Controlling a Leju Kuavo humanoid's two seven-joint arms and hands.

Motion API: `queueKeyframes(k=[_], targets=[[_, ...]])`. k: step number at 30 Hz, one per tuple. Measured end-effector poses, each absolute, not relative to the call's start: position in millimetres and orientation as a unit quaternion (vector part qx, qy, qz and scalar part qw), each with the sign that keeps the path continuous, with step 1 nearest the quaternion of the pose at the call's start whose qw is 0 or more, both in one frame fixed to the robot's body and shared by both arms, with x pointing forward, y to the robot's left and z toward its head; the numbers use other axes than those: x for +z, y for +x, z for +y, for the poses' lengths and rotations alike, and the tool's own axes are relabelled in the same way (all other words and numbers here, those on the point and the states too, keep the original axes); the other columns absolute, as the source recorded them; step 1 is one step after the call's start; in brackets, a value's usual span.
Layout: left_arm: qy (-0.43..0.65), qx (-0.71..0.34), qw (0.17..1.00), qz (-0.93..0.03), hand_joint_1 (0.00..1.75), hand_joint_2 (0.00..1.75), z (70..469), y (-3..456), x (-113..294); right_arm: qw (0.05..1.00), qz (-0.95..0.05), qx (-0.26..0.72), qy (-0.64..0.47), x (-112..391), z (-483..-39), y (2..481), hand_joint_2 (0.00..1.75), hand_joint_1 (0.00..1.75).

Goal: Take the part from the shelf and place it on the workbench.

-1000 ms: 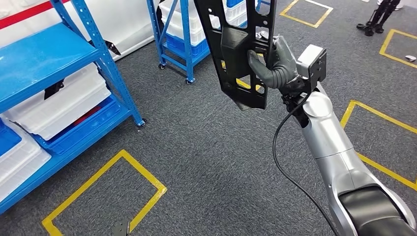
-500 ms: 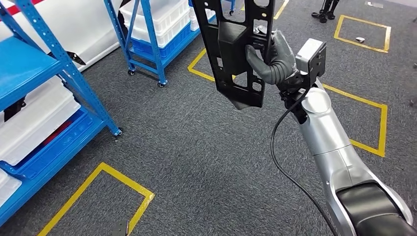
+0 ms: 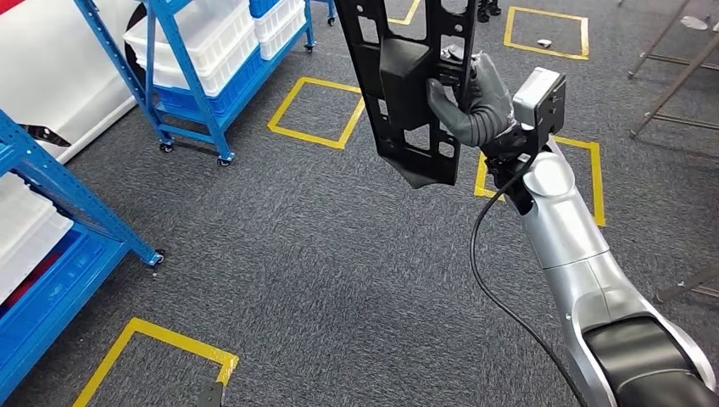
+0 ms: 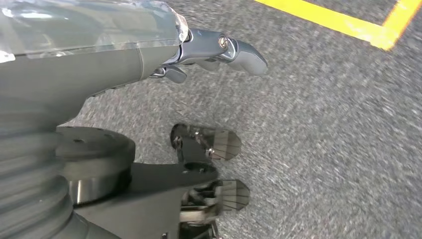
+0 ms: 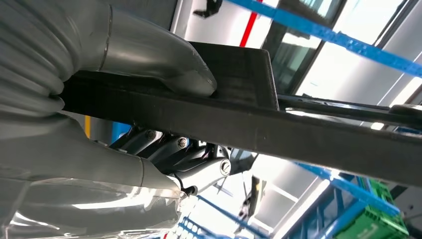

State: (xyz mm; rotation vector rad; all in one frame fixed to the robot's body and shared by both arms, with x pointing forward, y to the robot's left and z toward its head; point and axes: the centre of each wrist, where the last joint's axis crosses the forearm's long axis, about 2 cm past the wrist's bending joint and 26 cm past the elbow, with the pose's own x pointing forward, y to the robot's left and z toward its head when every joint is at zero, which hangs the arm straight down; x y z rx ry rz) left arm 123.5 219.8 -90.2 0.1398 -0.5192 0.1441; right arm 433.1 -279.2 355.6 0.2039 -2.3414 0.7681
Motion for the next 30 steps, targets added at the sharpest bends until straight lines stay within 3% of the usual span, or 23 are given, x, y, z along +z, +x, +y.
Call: queueKeyframes(k=[30], targets=[[0.069, 0.080, 0.962, -0.250, 0.00, 1.75, 220, 120, -91, 0.327, -0.896, 0.294, 0.070, 360, -284, 429, 1.75, 1.75]])
